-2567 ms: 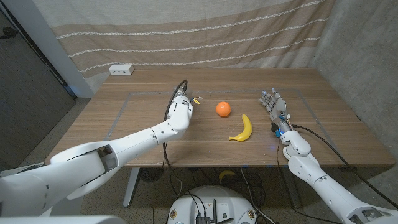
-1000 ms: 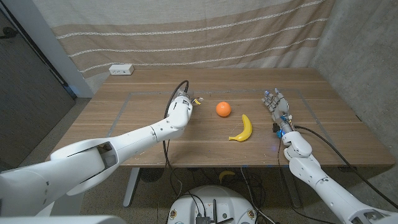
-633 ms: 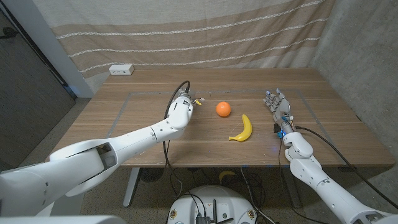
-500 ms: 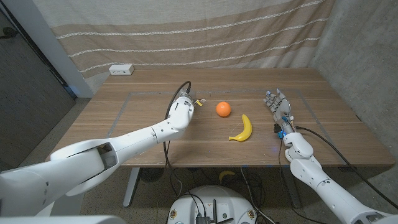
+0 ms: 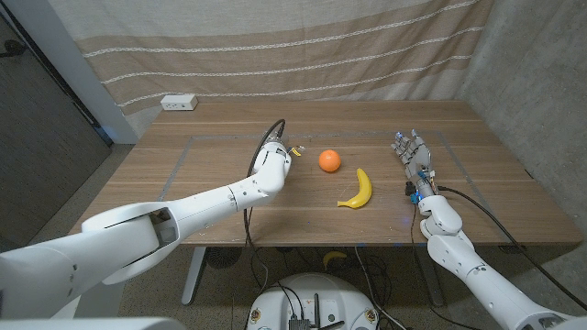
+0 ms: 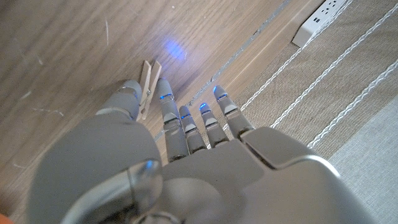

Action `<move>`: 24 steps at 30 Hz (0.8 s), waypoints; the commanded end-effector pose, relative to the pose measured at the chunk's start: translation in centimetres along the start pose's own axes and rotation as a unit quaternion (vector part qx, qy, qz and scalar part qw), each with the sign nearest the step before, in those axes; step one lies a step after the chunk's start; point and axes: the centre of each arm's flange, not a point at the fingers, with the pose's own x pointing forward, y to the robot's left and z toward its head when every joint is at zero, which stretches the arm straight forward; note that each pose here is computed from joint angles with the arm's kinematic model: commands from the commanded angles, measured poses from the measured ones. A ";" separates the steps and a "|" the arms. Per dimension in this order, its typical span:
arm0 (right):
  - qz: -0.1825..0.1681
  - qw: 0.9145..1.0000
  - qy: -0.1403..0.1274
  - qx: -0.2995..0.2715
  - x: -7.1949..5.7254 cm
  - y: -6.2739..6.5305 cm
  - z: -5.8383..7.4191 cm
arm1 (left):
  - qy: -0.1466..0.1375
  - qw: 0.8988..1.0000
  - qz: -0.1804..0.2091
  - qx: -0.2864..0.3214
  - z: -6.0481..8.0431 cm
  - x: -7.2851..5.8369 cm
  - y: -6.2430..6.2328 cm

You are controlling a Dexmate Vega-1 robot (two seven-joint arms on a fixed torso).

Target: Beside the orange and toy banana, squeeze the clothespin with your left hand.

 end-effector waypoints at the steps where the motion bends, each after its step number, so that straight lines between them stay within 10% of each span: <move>1: -0.005 1.000 -0.007 -0.002 0.2 0.0 0.2 | 0.011 1.000 -0.006 0.005 0.1 0.1 0.0; 24: -0.015 1.000 -0.010 -0.023 -0.2 -0.2 0.7 | -0.013 0.999 -0.007 -0.045 0.0 1.0 -1.5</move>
